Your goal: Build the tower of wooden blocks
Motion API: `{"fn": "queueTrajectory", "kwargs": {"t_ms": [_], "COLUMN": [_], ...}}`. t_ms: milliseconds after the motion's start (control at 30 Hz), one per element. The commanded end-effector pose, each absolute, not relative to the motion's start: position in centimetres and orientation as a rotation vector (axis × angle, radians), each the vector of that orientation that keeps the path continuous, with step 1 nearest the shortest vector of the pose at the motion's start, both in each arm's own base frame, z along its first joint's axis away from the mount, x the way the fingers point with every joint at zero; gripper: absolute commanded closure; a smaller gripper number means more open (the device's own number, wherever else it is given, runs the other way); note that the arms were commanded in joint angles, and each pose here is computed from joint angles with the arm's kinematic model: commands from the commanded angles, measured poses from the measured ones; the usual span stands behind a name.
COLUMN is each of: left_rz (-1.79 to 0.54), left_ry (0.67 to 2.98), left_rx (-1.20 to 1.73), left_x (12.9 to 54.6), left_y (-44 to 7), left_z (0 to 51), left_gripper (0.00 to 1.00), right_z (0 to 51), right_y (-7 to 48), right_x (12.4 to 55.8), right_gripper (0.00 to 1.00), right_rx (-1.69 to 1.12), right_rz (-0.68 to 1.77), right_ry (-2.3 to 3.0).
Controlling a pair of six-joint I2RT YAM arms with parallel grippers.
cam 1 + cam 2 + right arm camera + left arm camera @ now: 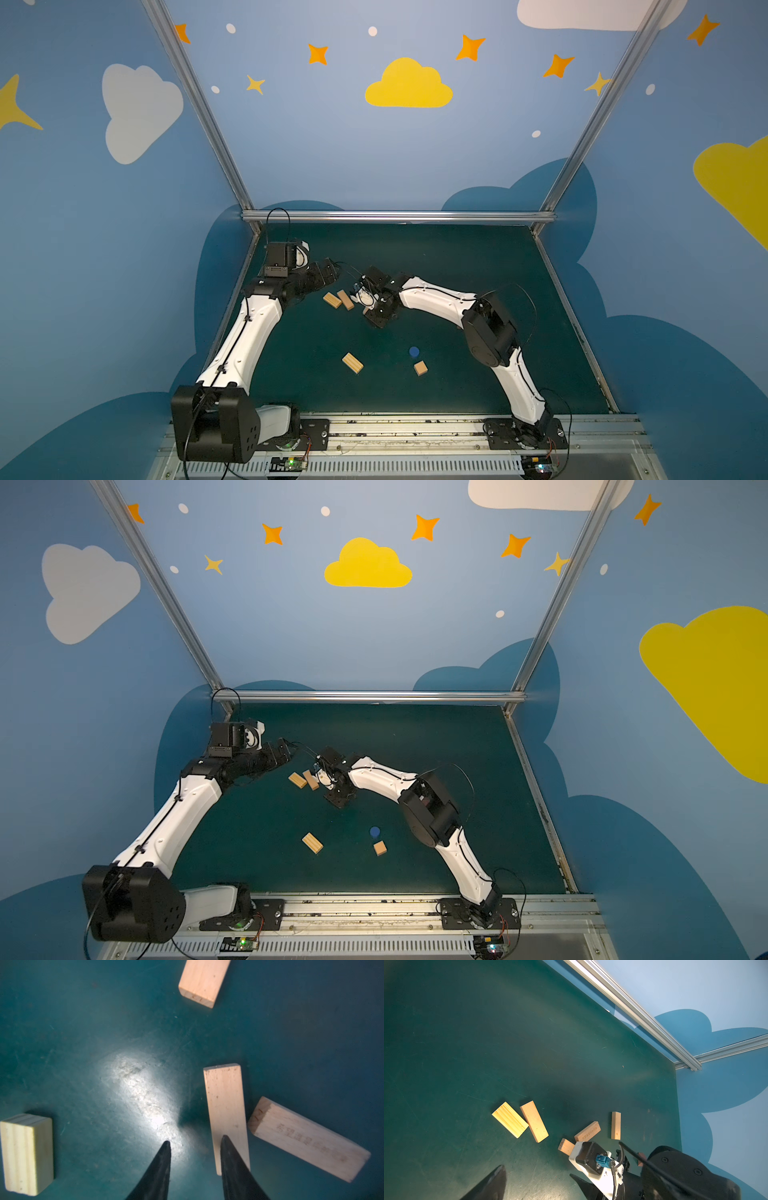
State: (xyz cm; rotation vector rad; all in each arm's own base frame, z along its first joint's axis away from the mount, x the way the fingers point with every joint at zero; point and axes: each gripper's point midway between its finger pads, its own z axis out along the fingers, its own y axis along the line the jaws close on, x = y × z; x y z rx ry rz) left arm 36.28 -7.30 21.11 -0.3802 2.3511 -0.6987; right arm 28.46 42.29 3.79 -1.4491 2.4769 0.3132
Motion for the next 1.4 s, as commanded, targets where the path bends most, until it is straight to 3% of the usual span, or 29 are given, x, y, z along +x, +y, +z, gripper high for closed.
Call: {"fn": "queueTrajectory", "kwargs": {"t_ms": [0,800,1367], "left_rz": [-0.707,-0.706,-0.703], "left_ry": [2.349,2.340,2.330], "left_rx": [-0.355,-0.350,-0.341], "left_x": [36.2,36.1,36.0], "left_y": [-7.5,-7.5,-7.5], "left_z": [21.1,21.4,21.8], "left_gripper": [0.00,0.00,0.00], "right_z": [4.0,5.0,7.5], "right_y": [41.8,42.5,42.3], "right_x": [27.6,26.3,28.1], "right_gripper": [0.60,0.75,0.70], "right_rx": [-1.443,-1.438,-1.384], "right_rz": [0.307,0.428,0.348], "right_ry": [2.501,2.517,2.456]}}
